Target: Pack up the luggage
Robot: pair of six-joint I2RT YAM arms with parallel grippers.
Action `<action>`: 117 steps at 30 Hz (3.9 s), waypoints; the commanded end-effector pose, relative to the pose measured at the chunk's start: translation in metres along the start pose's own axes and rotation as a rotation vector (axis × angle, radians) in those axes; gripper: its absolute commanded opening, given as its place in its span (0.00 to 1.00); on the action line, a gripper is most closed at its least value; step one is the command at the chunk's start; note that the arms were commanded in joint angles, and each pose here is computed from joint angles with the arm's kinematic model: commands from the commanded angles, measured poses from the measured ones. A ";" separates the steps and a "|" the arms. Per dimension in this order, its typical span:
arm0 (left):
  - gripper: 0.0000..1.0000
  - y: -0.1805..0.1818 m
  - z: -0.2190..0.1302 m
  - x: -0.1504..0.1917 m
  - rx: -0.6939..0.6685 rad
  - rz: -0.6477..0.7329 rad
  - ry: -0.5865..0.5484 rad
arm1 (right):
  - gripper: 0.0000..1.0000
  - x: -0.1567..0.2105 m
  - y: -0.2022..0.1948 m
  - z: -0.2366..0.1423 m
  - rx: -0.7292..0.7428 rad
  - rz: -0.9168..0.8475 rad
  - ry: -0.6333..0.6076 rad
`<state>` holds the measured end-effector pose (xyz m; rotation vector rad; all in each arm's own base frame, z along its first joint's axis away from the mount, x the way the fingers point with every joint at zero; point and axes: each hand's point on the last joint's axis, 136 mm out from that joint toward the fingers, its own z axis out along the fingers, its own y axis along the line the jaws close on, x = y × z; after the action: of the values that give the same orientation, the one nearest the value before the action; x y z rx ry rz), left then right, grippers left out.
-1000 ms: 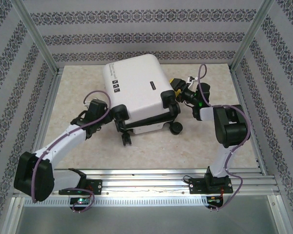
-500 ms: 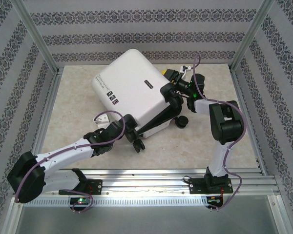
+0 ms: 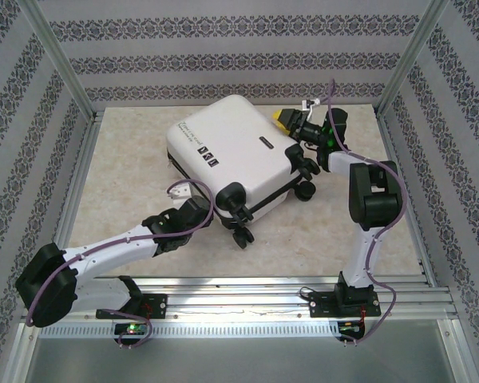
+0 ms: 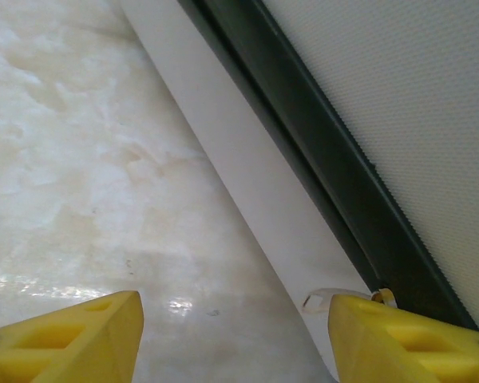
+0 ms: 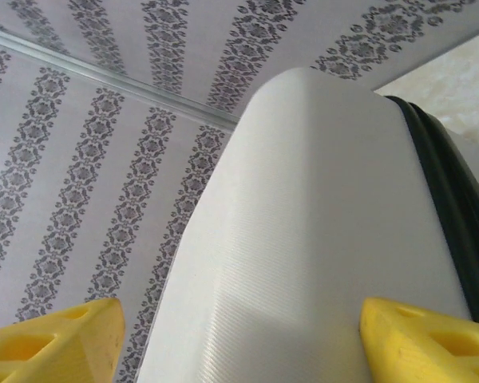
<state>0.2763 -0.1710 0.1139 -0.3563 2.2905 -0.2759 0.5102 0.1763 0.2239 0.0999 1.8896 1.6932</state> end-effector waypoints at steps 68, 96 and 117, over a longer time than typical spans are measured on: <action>0.74 0.072 0.097 -0.263 0.165 -0.209 0.051 | 0.98 0.140 0.033 -0.139 0.414 -0.123 -0.162; 0.69 0.050 0.163 -0.213 0.194 -0.252 0.191 | 0.98 0.131 -0.010 -0.122 0.278 -0.077 -0.153; 0.69 0.085 0.048 -0.112 0.163 -0.401 0.079 | 0.98 0.167 0.035 0.010 -0.009 -0.198 0.218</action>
<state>0.3980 0.0142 0.1292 -0.9132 2.1397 -0.4130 0.4188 0.1614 0.1547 0.2383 2.0196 1.3518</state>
